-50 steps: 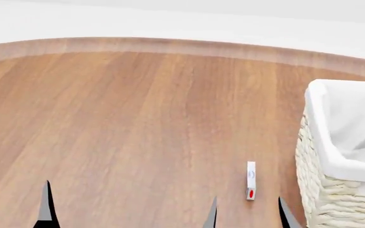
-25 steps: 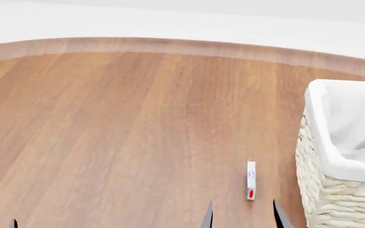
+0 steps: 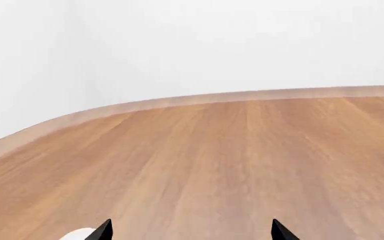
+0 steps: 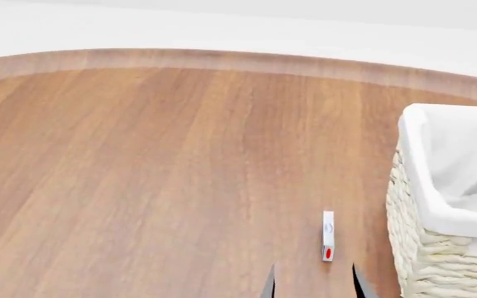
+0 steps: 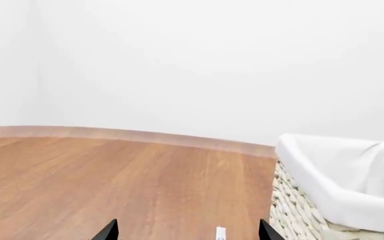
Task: Pick up the ketchup, and put it in the basket.
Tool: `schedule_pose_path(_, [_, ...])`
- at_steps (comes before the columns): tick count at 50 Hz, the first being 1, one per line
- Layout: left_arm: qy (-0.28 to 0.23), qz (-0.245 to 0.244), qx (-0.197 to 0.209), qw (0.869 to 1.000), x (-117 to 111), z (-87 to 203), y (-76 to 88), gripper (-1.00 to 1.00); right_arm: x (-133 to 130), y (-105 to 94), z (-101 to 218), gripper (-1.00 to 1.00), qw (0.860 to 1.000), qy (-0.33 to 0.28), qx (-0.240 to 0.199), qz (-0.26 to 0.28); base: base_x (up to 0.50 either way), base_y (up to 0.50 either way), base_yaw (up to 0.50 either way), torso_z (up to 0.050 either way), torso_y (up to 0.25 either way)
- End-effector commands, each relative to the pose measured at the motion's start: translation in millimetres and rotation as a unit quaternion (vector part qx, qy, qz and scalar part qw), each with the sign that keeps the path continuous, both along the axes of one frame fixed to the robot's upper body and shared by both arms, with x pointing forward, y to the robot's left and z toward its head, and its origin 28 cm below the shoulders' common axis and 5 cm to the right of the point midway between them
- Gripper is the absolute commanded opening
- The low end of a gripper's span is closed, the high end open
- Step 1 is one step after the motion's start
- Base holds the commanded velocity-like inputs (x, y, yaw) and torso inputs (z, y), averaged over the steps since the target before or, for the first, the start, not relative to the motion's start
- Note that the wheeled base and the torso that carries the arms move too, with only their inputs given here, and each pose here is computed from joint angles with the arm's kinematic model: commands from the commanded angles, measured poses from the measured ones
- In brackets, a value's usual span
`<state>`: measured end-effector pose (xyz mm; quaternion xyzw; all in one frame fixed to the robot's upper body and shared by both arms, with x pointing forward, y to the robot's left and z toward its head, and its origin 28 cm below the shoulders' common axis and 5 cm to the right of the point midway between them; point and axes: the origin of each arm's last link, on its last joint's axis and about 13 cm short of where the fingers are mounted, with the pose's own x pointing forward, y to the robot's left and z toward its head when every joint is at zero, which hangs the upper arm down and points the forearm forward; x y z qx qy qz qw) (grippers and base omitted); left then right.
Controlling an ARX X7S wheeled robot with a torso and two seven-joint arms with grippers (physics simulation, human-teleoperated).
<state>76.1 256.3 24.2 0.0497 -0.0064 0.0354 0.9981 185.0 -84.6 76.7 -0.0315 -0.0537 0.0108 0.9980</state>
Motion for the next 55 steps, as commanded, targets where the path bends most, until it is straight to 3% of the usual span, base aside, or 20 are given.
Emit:
schedule_pose_path(1, [0.036, 0.019, 0.014, 0.999, -28.4, -19.3, 10.0, 1.00, 3.3, -0.3, -2.6, 1.00, 1.000, -0.002, -0.004, 0.000, 0.00, 0.00, 0.00, 0.000, 0.000])
schedule_pose_path(6, [0.055, 0.021, 0.025, 0.998, -34.1, -33.1, 14.5, 1.00, 3.4, -3.0, -1.2, 1.00, 1.000, -0.004, -0.002, -0.006, 0.00, 0.00, 0.00, 0.000, 0.000])
schedule_pose_path(13, [0.069, 0.031, 0.009, 0.997, -39.7, -51.7, 21.1, 1.00, 2.0, -2.6, -0.4, 1.00, 1.000, -0.006, -0.003, -0.007, 0.00, 0.00, 0.00, 0.000, 0.000])
schedule_pose_path(15, [0.077, 0.021, -0.013, 0.997, -40.5, -56.2, 22.1, 1.00, 2.1, -2.2, -0.3, 1.00, 1.000, -0.006, -0.004, -0.007, 0.00, 0.00, 0.00, 0.000, 0.000])
schedule_pose_path(27, [0.092, 0.039, -0.010, 0.995, -46.4, -80.9, 25.7, 1.00, 2.1, -2.0, -0.9, 1.00, 1.000, -0.005, -0.004, -0.005, 0.00, 0.00, 0.00, 0.000, 0.000])
schedule_pose_path(32, [0.092, 0.067, -0.009, 0.993, -41.6, -88.6, 34.3, 1.00, 2.2, -2.0, -1.5, 1.00, 1.000, -0.004, -0.004, -0.005, 0.00, 0.00, 0.00, 0.000, 0.000])
schedule_pose_path(43, [0.088, 0.071, -0.016, 0.993, -39.1, -94.1, 35.8, 1.00, 2.3, -1.3, -2.8, 1.00, 1.000, -0.002, -0.004, -0.002, 0.00, 0.00, 0.00, 0.000, 0.000])
schedule_pose_path(55, [0.067, 0.072, -0.023, 0.995, -20.7, -93.8, 37.4, 1.00, 3.0, -1.0, -4.5, 1.00, 1.000, 0.000, -0.005, -0.001, 0.00, 0.00, 0.00, 0.000, 0.000])
